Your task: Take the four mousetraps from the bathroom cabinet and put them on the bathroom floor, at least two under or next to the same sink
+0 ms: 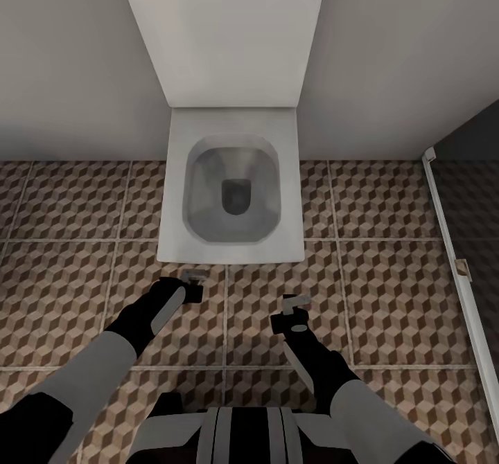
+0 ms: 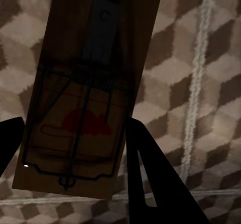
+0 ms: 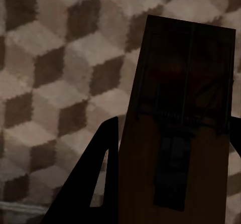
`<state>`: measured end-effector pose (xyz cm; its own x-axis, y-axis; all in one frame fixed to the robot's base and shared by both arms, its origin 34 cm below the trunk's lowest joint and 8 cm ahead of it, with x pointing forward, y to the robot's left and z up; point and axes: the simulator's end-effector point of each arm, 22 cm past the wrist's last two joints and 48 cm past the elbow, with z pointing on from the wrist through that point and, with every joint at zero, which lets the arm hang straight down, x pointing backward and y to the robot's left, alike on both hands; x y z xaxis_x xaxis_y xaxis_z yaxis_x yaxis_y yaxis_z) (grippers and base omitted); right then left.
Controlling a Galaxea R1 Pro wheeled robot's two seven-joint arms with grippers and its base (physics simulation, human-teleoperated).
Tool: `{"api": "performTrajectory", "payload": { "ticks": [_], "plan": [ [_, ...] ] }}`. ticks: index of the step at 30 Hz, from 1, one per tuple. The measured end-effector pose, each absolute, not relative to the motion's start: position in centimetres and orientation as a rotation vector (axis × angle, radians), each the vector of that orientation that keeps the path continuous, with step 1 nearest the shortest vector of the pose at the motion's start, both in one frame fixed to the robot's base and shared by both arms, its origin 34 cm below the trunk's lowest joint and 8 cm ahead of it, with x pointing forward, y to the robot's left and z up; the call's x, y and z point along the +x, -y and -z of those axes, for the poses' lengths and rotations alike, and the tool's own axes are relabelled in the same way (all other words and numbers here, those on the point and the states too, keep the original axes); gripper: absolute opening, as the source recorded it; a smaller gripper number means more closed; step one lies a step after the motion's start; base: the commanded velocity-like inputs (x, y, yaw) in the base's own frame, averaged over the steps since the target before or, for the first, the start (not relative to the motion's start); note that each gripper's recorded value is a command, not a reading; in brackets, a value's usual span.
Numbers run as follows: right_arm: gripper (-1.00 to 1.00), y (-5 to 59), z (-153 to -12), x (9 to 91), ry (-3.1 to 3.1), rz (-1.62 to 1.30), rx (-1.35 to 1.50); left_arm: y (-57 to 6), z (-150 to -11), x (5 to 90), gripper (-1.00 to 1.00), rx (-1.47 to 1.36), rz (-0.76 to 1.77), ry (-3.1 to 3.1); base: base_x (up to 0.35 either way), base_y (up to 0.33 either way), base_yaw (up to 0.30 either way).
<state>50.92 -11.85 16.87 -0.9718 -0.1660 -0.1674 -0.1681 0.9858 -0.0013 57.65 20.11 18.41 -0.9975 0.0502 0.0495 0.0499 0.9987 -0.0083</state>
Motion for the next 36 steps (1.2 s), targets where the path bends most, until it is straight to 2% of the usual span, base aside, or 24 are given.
{"api": "performTrajectory", "payload": {
  "ticks": [36],
  "plan": [
    [-1.0, 12.1, -14.0, 50.6, -2.96, -0.008, -0.254, -18.7, -16.9, 59.6, -1.0, -0.106, -0.061, 3.142, 0.0, 0.0, 0.0]
  ]
}}
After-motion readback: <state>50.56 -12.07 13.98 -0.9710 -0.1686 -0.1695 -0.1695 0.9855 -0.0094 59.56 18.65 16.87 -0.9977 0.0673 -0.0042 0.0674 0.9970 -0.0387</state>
